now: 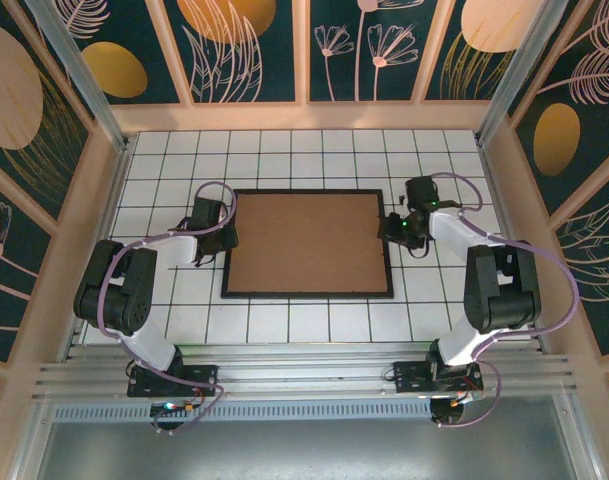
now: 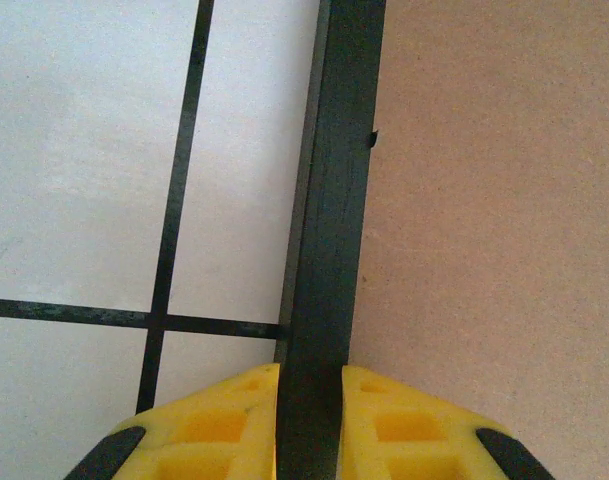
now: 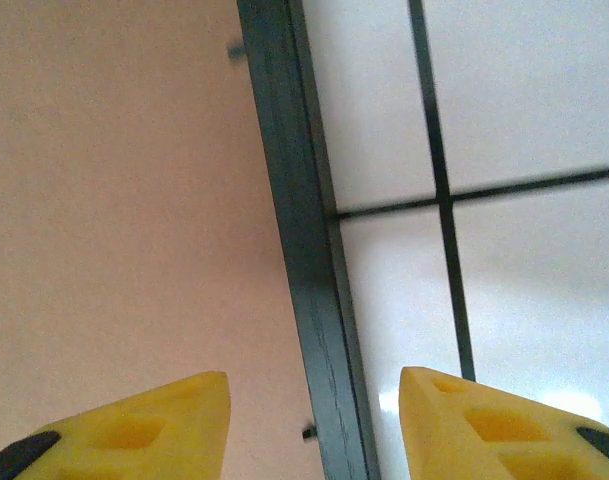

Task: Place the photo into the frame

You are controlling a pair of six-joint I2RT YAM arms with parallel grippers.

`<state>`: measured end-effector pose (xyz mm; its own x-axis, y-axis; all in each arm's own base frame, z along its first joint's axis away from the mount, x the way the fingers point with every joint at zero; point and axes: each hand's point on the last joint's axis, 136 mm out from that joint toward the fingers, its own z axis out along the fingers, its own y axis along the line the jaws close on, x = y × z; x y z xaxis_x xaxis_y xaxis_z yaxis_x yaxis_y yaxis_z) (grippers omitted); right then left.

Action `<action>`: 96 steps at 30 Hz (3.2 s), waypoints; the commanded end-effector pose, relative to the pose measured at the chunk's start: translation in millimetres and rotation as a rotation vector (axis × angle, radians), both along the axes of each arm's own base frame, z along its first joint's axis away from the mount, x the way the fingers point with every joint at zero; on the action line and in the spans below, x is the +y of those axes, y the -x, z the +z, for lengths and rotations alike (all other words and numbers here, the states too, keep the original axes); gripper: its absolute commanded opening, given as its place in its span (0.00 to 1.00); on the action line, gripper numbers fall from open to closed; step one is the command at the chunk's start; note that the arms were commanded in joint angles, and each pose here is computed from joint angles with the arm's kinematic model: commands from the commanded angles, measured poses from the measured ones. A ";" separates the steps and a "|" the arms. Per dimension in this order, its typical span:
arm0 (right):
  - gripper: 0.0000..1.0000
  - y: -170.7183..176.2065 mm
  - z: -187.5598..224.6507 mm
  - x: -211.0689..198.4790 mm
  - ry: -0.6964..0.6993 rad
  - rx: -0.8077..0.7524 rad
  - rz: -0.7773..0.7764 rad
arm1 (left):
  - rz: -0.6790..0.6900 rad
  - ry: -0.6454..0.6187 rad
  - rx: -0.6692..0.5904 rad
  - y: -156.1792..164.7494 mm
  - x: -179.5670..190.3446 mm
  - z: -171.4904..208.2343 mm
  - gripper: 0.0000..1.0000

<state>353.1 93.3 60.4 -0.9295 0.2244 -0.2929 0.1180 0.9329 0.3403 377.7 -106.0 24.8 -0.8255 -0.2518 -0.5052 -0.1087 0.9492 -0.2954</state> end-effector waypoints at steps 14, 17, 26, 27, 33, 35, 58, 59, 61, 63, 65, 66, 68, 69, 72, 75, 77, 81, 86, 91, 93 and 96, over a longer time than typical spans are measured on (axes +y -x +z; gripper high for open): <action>0.36 -41.6 -31.6 -5.5 0.055 -0.004 0.043 | -0.037 0.173 0.006 9.9 -28.9 11.7 0.22; 0.29 -41.6 -34.3 -11.4 0.085 -0.001 0.034 | -0.023 0.161 -0.005 7.9 -25.9 14.3 0.25; 0.21 -44.2 -32.5 -14.6 0.105 -0.015 0.029 | 0.123 0.063 -0.077 -13.9 12.9 30.1 0.41; 0.21 -44.3 -32.6 -14.4 0.104 -0.015 0.031 | 0.124 0.062 -0.081 -17.8 14.2 31.5 0.41; 0.21 -44.7 -32.7 -14.6 0.109 -0.015 0.032 | 0.090 0.051 -0.078 -40.4 8.2 28.6 0.36; 0.21 -45.1 -30.8 -14.6 0.107 -0.020 0.031 | 0.082 0.041 -0.066 -46.4 7.3 22.6 0.34; 0.21 -42.9 -32.9 -14.7 0.118 -0.013 0.036 | 0.001 0.058 0.002 -48.4 -6.5 0.2 0.26; 0.21 -43.5 -32.4 -14.7 0.118 -0.014 0.036 | -0.001 0.060 -0.001 -49.0 -7.0 1.0 0.26; 0.21 -43.4 -33.2 -15.0 0.119 -0.012 0.034 | -0.008 0.066 0.002 -48.1 -8.8 0.9 0.25; 0.21 -43.3 -33.3 -14.9 0.118 -0.011 0.035 | -0.013 0.071 0.030 -37.9 -8.8 -8.3 0.25; 0.21 -43.2 -32.9 -14.6 0.118 -0.011 0.037 | -0.020 0.082 0.032 -35.1 -10.7 -8.7 0.25; 0.21 -43.1 -33.5 -15.2 0.120 -0.010 0.035 | -0.021 0.087 0.033 -33.5 -11.2 -9.2 0.25; 0.21 -43.0 -33.5 -14.4 0.116 -0.009 0.035 | -0.028 0.095 0.035 -31.4 -12.3 -9.4 0.26; 0.21 -43.2 -33.3 -14.3 0.114 -0.010 0.035 | -0.031 0.097 0.036 -30.4 -13.3 -9.9 0.26; 0.20 -43.2 -34.0 -13.5 0.114 -0.008 0.038 | -0.041 0.103 0.042 -29.0 -15.3 -13.0 0.26; 0.20 -43.1 -33.1 -12.8 0.113 -0.010 0.039 | -0.054 0.103 0.048 -28.8 -19.3 -14.9 0.26; 0.20 -42.6 -33.6 -11.8 0.112 -0.008 0.040 | -0.068 0.100 0.052 -27.8 -23.8 -16.2 0.27; 0.20 -42.2 -34.7 -8.8 0.110 -0.006 0.048 | -0.088 0.067 0.067 -25.8 -31.4 -21.2 0.29; 0.19 -40.2 -37.4 -2.8 0.104 0.002 0.058 | -0.100 0.028 0.085 -21.8 -38.6 -29.5 0.31; 0.19 -36.9 -39.9 3.0 0.095 0.009 0.067 | -0.103 0.002 0.104 -17.2 -43.5 -37.9 0.34; 0.19 -35.8 -40.8 4.3 0.090 0.011 0.069 | -0.110 -0.008 0.112 -14.8 -46.0 -41.6 0.35; 0.19 -35.5 -40.0 5.8 0.087 0.009 0.070 | -0.112 -0.027 0.126 -11.9 -47.4 -47.2 0.36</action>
